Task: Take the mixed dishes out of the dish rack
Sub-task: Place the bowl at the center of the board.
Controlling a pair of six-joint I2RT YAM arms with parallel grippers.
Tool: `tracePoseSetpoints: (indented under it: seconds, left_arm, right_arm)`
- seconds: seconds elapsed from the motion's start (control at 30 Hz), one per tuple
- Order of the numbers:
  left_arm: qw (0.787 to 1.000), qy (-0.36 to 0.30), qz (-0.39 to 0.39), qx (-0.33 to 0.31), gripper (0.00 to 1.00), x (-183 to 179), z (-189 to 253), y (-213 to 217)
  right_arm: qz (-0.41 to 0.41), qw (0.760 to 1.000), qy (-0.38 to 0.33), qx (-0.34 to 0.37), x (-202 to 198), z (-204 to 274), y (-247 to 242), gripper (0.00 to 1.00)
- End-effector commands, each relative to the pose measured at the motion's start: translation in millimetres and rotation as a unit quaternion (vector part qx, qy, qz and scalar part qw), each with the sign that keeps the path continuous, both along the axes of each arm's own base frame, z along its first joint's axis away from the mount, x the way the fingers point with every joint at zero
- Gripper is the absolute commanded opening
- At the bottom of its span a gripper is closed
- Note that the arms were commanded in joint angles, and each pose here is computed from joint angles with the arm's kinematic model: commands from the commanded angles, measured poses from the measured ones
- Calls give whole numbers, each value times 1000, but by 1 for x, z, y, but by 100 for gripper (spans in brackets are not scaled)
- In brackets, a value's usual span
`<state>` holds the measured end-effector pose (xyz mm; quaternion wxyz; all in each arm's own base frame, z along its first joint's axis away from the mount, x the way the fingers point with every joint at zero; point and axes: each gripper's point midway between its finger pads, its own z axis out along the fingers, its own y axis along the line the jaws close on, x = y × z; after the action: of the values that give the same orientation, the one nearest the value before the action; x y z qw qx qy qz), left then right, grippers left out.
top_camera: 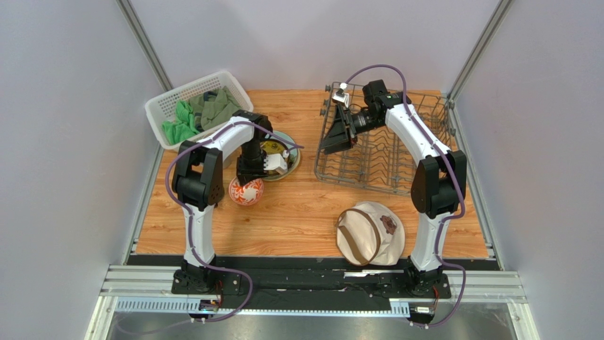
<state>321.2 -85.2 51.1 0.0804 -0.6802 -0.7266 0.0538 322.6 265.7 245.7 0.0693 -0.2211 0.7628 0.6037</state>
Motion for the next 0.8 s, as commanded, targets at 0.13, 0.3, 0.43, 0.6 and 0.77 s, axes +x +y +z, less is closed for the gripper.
tracePoseSetpoints:
  seconds: [0.13,0.3,0.43,0.6,0.77]
  left_arm:
    - [999,-33,7,-16,50,2,38,-2]
    - [999,-48,10,-20,54,5,46,-3]
    - [996,-82,17,-35,60,15,60,-8]
    - [984,-155,40,-85,72,33,91,-21]
    - [964,-210,85,-141,91,43,117,-36]
  right_arm:
    - [5,999,-46,10,-8,21,0,86]
    - [4,999,-51,8,-9,23,-1,86]
    - [-3,998,-63,-9,-6,20,-2,86]
    - [-29,993,-103,-59,5,14,-9,87]
    - [-78,974,-164,-132,22,11,-23,88]
